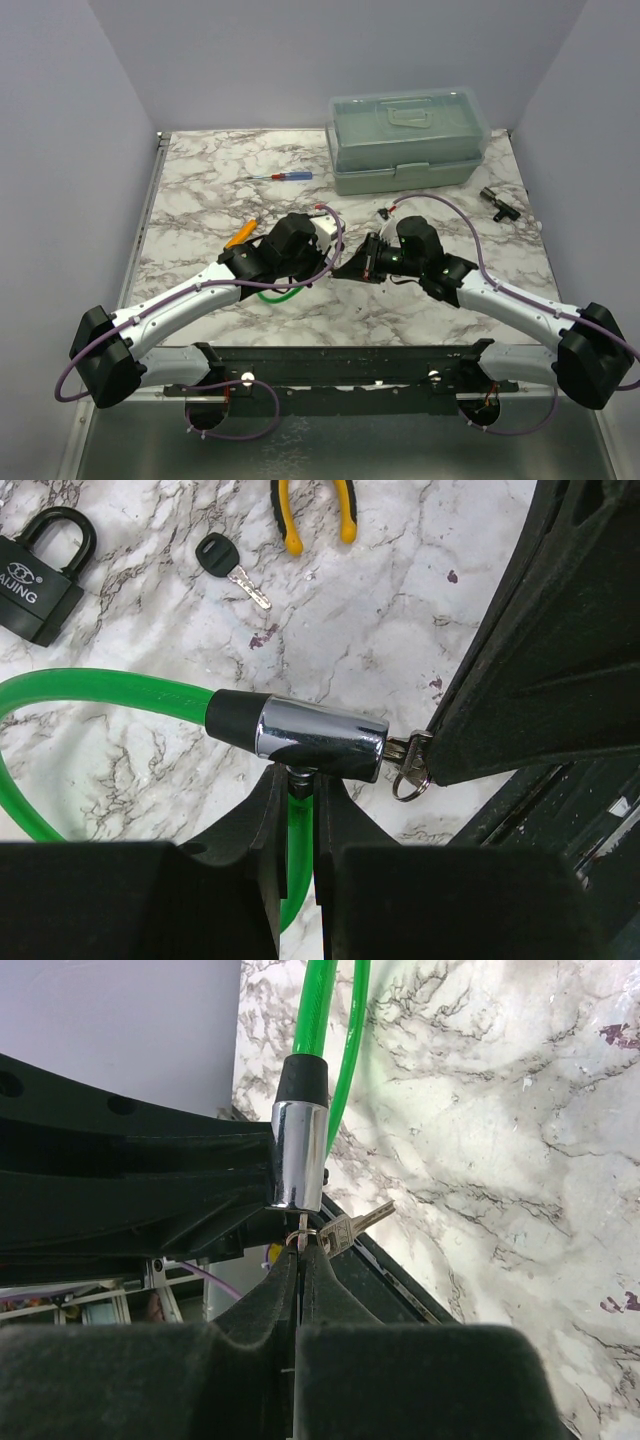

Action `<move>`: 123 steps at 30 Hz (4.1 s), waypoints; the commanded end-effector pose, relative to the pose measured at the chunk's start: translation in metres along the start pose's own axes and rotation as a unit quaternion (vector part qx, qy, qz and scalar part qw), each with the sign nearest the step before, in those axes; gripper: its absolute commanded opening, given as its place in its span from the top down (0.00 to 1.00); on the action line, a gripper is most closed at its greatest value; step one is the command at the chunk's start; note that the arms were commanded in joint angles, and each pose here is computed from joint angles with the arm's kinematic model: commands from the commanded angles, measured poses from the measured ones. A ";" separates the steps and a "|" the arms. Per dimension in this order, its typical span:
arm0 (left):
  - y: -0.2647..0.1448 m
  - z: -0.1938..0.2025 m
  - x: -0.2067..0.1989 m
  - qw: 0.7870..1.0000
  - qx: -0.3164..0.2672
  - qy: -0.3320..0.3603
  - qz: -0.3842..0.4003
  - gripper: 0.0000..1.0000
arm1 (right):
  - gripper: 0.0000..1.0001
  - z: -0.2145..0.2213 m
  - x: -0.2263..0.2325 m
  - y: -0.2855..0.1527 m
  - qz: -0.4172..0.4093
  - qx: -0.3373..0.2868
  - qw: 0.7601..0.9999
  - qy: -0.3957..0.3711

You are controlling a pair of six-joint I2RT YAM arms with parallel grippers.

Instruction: Unlock with the key

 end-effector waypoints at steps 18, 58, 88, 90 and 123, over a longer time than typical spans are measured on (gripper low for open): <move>-0.011 -0.002 -0.030 0.997 -0.013 0.027 0.074 1.00 | 1.00 -0.016 -0.005 0.013 0.016 -0.023 1.000 0.008; 0.005 0.000 -0.009 1.000 -0.007 0.014 0.002 1.00 | 0.85 0.016 -0.011 0.004 -0.021 -0.002 1.000 0.020; -0.009 -0.014 -0.010 0.999 -0.050 0.012 0.007 1.00 | 1.00 0.001 0.011 0.008 -0.128 -0.065 0.982 0.123; -0.010 -0.014 -0.010 0.999 -0.053 0.012 0.005 1.00 | 1.00 0.001 0.013 0.007 -0.146 -0.070 0.978 0.132; -0.035 -0.048 -0.006 0.987 -0.157 -0.023 -0.012 1.00 | 1.00 -0.053 0.080 0.000 -0.410 -0.135 0.872 0.229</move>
Point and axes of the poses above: each gripper's point midway between its finger pads, its own y axis out along the fingers, its own x axis along the line the jaws close on, z = x × y, the point moved 2 cm from there along -y, back along the fingers, and after that the axes turned 15 degrees about -y, right-handed, at the moved point
